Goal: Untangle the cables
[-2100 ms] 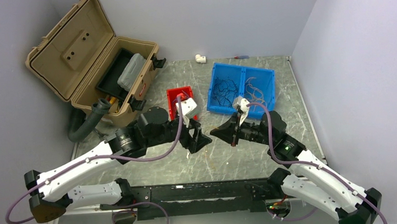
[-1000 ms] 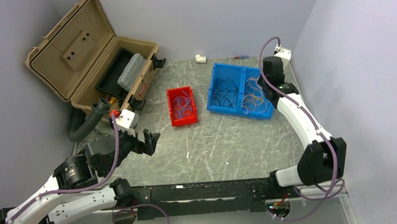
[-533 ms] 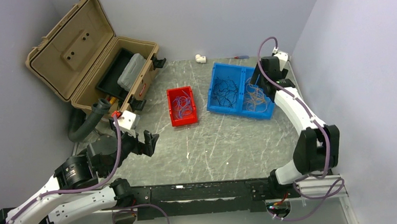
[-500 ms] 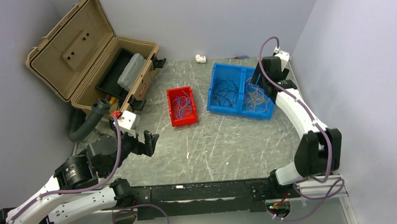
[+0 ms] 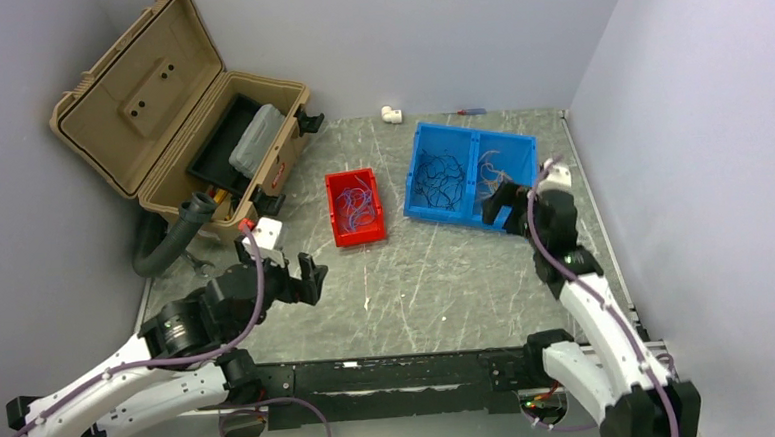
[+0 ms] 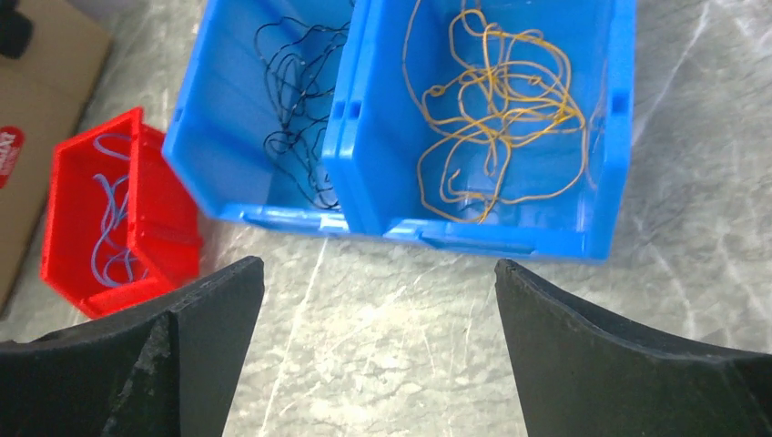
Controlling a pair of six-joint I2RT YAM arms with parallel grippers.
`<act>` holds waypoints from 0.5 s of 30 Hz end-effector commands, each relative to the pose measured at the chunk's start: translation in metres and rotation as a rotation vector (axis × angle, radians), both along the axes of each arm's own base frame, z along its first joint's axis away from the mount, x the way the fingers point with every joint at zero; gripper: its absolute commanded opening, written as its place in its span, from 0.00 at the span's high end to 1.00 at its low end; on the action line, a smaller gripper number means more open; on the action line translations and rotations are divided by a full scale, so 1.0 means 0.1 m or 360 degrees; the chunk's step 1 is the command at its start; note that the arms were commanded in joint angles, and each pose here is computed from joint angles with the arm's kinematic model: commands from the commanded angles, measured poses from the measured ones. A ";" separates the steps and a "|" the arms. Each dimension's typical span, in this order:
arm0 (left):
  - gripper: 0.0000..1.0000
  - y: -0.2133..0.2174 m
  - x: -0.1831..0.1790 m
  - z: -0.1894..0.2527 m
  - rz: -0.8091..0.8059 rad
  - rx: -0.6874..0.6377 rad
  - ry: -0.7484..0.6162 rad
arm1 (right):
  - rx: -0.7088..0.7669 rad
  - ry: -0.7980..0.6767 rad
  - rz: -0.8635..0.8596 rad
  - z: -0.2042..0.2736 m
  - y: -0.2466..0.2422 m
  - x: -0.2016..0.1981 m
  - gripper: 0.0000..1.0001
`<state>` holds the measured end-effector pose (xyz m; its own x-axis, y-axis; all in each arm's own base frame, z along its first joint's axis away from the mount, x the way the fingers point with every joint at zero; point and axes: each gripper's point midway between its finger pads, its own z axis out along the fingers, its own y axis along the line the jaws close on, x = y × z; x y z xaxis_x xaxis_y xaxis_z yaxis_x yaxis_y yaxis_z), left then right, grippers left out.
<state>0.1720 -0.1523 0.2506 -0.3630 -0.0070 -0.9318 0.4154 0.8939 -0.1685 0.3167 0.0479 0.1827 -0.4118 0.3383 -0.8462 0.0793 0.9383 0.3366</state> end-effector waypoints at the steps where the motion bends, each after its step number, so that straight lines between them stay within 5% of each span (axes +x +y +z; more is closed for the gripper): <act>1: 0.01 0.00 0.16 -0.18 0.0284 -0.0187 0.0070 | 0.0149 -0.0417 0.0036 0.19 0.08 -0.09 0.00; 15: 0.01 0.22 0.36 -0.74 0.0580 -0.0030 0.0001 | 0.0176 -0.0516 -0.0123 -0.46 -0.14 -0.56 0.00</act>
